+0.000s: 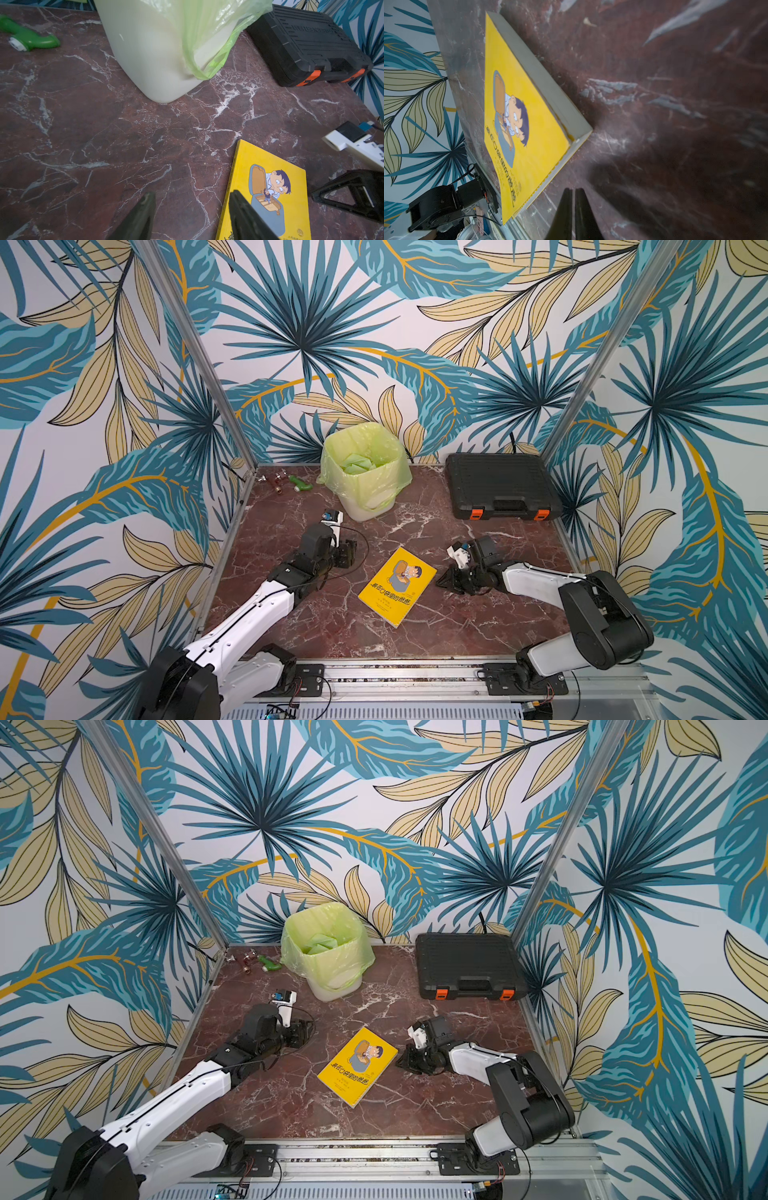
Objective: Peel off the used sticky note
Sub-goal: Adjust the book at the center of the board, then reset both arms
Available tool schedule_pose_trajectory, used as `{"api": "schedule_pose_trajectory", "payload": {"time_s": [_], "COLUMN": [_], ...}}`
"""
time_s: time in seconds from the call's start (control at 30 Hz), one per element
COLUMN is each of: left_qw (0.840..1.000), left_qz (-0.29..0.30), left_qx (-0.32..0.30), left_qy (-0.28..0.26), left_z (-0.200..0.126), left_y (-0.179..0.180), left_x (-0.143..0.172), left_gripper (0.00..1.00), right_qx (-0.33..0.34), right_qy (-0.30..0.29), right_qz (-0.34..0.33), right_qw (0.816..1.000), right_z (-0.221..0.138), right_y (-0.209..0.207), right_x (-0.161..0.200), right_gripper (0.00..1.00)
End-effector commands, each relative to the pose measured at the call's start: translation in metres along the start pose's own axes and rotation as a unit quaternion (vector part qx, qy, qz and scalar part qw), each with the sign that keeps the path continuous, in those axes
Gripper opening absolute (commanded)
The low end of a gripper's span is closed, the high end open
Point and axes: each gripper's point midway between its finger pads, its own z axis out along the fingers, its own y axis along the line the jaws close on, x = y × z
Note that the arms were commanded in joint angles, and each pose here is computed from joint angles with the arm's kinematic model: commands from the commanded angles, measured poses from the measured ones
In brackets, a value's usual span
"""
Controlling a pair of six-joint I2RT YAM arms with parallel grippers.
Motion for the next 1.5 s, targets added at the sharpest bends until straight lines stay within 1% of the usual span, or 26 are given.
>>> {"api": "schedule_pose_trajectory", "payload": {"time_s": [0.0, 0.13, 0.3, 0.33, 0.5, 0.57, 0.7, 0.8, 0.87, 0.9, 0.93, 1.0, 1.03, 1.1, 1.17, 1.2, 1.23, 1.27, 1.3, 1.33, 1.4, 1.47], "left_qw": [1.0, 0.999, 0.996, 0.995, 0.991, 0.99, 0.988, 0.986, 0.984, 0.983, 0.982, 0.978, 0.977, 0.969, 0.963, 0.958, 0.955, 0.954, 0.953, 0.952, 0.953, 0.96], "left_qz": [-0.006, -0.008, -0.003, 0.0, 0.015, 0.013, -0.001, -0.011, -0.013, -0.014, -0.012, -0.011, -0.01, 0.007, 0.028, 0.038, 0.046, 0.054, 0.067, 0.073, 0.075, 0.08], "left_qx": [-0.016, -0.039, -0.075, -0.08, -0.109, -0.117, -0.128, -0.14, -0.151, -0.156, -0.164, -0.183, -0.192, -0.215, -0.23, -0.234, -0.238, -0.237, -0.229, -0.225, -0.218, -0.183], "left_qy": [-0.025, -0.034, -0.052, -0.055, -0.073, -0.076, -0.085, -0.092, -0.095, -0.096, -0.097, -0.094, -0.096, -0.121, -0.141, -0.162, -0.17, -0.175, -0.187, -0.193, -0.199, -0.196], "left_z": [-0.006, -0.009, -0.011, -0.011, -0.014, -0.013, -0.012, -0.012, -0.01, -0.009, -0.008, -0.006, -0.006, -0.009, -0.011, -0.012, -0.011, -0.009, -0.005, -0.002, 0.008, 0.023], "left_y": [0.009, 0.019, 0.033, 0.035, 0.047, 0.054, 0.07, 0.085, 0.097, 0.103, 0.11, 0.124, 0.131, 0.143, 0.152, 0.155, 0.158, 0.161, 0.161, 0.161, 0.164, 0.158], "left_x": [-0.008, -0.011, -0.017, -0.018, -0.028, -0.029, -0.032, -0.034, -0.034, -0.034, -0.034, -0.033, -0.034, -0.041, -0.043, -0.047, -0.045, -0.044, -0.045, -0.045, -0.043, -0.042], "left_gripper": [0.66, 0.75, 0.98, 1.0, 1.0, 1.0, 1.0, 1.0, 1.0, 1.0, 1.0, 1.0, 1.0, 1.0, 1.0, 1.0, 1.0, 1.0, 1.0, 1.0, 1.0, 1.0], "right_qx": [-0.008, -0.003, -0.011, -0.012, -0.022, -0.037, -0.069, -0.082, -0.073, -0.057, -0.036, 0.011, 0.03, 0.075, 0.158, 0.202, 0.241, 0.273, 0.302, 0.318, 0.351, 0.365], "right_qy": [-0.008, -0.013, -0.023, -0.028, -0.042, -0.045, -0.044, -0.045, -0.061, -0.075, -0.095, -0.143, -0.178, -0.242, -0.305, -0.33, -0.353, -0.37, -0.395, -0.41, -0.426, -0.449], "right_qz": [-0.003, -0.004, -0.014, -0.02, -0.047, -0.056, -0.067, -0.077, -0.079, -0.078, -0.076, -0.081, -0.078, -0.072, -0.075, -0.08, -0.086, -0.097, -0.108, -0.114, -0.122, -0.121], "right_qw": [1.0, 1.0, 1.0, 0.999, 0.998, 0.997, 0.994, 0.993, 0.992, 0.993, 0.992, 0.986, 0.98, 0.964, 0.936, 0.919, 0.9, 0.883, 0.861, 0.847, 0.825, 0.807], "right_z": [0.007, 0.016, 0.027, 0.029, 0.035, 0.038, 0.042, 0.038, 0.026, 0.016, 0.004, -0.027, -0.05, -0.091, -0.131, -0.148, -0.162, -0.172, -0.184, -0.189, -0.196, -0.2], "right_y": [0.003, 0.002, 0.009, 0.012, 0.027, 0.037, 0.052, 0.058, 0.055, 0.048, 0.041, 0.026, 0.017, -0.004, -0.031, -0.043, -0.053, -0.061, -0.069, -0.074, -0.087, -0.099], "right_x": [-0.009, -0.022, -0.044, -0.051, -0.081, -0.092, -0.103, -0.108, -0.117, -0.124, -0.134, -0.152, -0.164, -0.184, -0.198, -0.201, -0.203, -0.204, -0.207, -0.208, -0.207, -0.209], "right_gripper": [0.11, 0.11, 0.11, 0.11, 0.12, 0.12, 0.13, 0.14, 0.16, 0.18, 0.21, 0.31, 0.36, 0.45, 0.56, 0.6, 0.65, 0.7, 0.74, 0.76, 0.81, 0.84]}}
